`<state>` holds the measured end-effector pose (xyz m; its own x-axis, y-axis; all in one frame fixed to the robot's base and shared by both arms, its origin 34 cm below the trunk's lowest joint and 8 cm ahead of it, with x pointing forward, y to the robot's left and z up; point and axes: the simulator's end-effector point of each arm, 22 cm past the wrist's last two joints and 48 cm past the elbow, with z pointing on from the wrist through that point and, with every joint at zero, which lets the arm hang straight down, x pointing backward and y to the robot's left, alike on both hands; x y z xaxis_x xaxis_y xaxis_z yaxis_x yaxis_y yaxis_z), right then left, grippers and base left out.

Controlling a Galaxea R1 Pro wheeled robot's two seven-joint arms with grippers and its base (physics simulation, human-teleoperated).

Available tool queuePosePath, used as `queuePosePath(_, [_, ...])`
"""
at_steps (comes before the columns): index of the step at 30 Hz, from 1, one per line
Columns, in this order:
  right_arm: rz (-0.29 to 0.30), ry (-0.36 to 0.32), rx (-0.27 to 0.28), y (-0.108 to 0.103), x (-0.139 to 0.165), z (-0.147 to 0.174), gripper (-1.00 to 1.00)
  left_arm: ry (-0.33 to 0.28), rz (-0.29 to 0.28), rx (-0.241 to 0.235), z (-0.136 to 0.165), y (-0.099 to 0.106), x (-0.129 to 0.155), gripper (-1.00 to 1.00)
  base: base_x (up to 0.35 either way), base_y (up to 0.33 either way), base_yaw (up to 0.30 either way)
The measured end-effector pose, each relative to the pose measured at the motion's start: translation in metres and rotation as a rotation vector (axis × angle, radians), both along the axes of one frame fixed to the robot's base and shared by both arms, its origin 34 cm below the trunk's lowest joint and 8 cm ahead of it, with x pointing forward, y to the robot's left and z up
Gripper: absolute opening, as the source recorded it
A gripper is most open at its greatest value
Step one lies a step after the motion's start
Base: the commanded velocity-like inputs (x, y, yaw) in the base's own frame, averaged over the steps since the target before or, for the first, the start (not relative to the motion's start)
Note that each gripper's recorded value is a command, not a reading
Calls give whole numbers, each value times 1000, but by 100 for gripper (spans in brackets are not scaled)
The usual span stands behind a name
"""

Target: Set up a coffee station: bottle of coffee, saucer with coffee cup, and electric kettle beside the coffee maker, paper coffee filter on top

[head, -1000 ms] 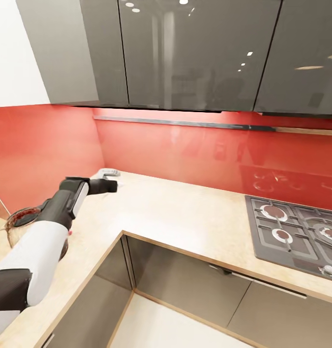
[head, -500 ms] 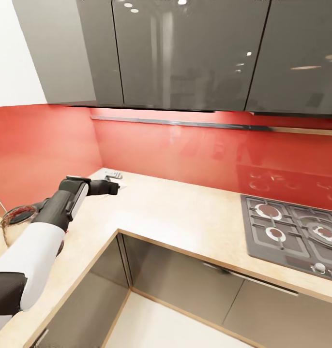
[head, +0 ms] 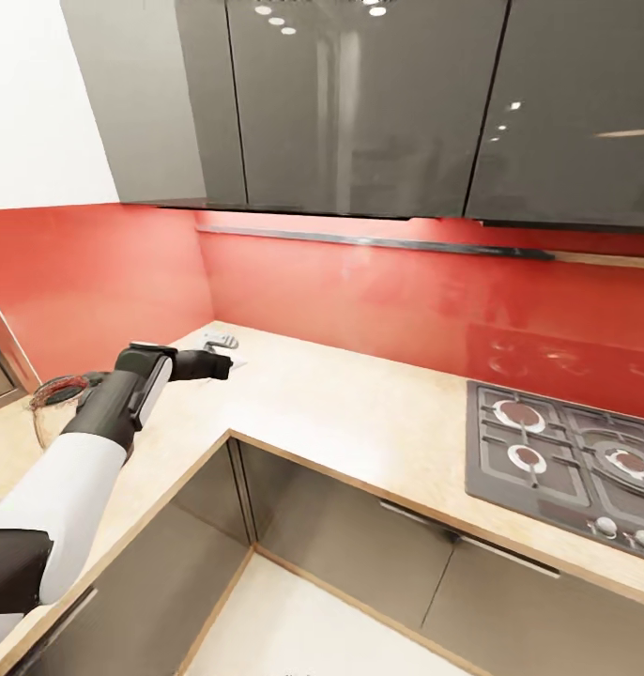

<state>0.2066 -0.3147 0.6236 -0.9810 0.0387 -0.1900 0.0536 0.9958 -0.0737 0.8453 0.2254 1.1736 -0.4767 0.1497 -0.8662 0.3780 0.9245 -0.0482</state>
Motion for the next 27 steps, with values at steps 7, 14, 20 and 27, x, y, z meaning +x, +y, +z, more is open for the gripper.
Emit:
queuePosePath(7, [0, -6, 0, 0, 2, 1, 100, -6, -5, -2, 4, -4, -1, -100, -173, -240, 215])
queuePosePath(14, [0, -10, 0, 0, 4, 1, 100, -10, -4, -1, 7, -4, -2, -100, -250, -204, 140])
queuePosePath(20, [0, -10, 0, 0, 4, 1, 100, -11, -6, -2, 7, -6, -2, -100, -261, -198, 28])
queuePosePath(27, [0, -12, 0, 0, 5, 1, 100, -10, -5, -2, 6, -5, -2, -100, -264, -195, 219])
